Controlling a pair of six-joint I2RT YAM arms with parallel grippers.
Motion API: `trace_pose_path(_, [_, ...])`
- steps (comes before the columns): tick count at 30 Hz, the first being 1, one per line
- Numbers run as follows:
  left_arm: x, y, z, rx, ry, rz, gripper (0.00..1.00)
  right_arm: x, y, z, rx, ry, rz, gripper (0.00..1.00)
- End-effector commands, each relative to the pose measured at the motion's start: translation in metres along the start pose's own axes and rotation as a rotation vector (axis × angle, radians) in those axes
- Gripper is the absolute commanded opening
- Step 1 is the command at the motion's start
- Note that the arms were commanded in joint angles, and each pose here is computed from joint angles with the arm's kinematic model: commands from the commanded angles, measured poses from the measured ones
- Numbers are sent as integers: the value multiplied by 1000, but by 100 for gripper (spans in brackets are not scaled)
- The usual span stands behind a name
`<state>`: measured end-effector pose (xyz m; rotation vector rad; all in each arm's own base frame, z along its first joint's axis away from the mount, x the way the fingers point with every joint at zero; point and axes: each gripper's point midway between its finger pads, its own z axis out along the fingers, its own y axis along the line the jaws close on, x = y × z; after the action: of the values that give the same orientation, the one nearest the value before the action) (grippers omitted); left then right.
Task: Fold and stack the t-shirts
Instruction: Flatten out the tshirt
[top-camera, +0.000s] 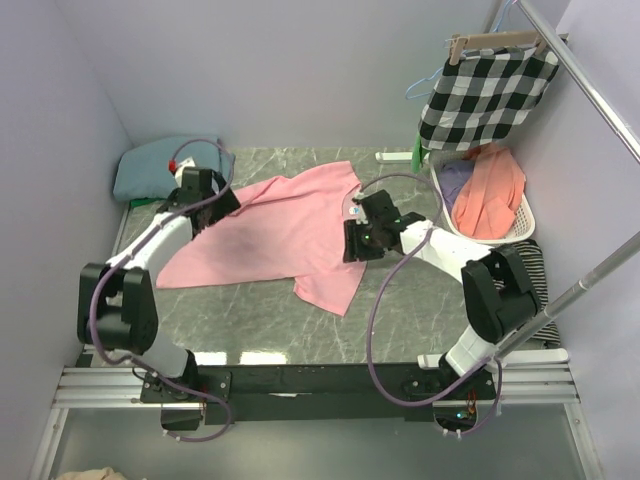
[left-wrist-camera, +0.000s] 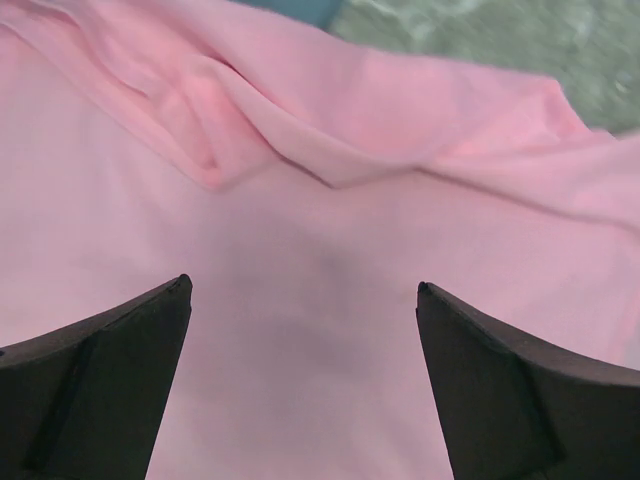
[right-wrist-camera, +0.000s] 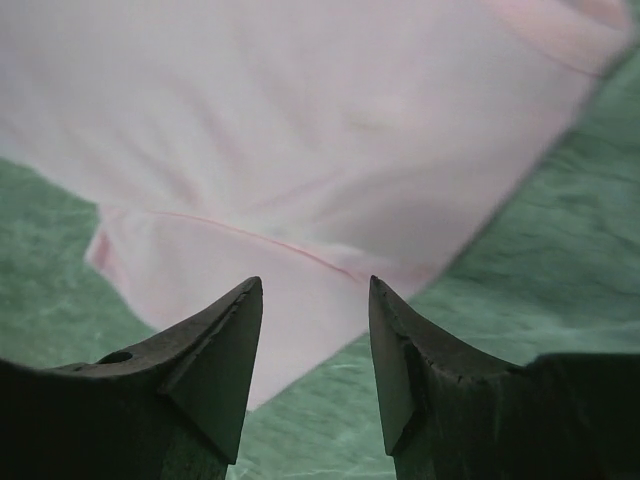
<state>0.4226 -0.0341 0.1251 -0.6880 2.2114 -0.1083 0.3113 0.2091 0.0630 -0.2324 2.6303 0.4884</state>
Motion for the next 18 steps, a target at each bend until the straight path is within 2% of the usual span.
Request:
trace_pose_path(1, [33, -7, -4, 106, 61, -24, 99, -29, 46, 5, -149, -57, -67, 54])
trace_pose_path(7, [76, 14, 13, 48, 130, -19, 100, -51, 52, 30, -151, -50, -75, 54])
trace_pose_path(10, [95, 24, 19, 12, 175, -27, 99, -44, 45, 45, -116, 2, -71, 54])
trace_pose_path(14, [120, 32, 23, -22, 244, -24, 99, -14, 30, 55, -72, 80, -27, 51])
trace_pose_path(18, [155, 26, 12, -15, 325, 6, 99, 38, 6, 56, 6, 172, 12, 50])
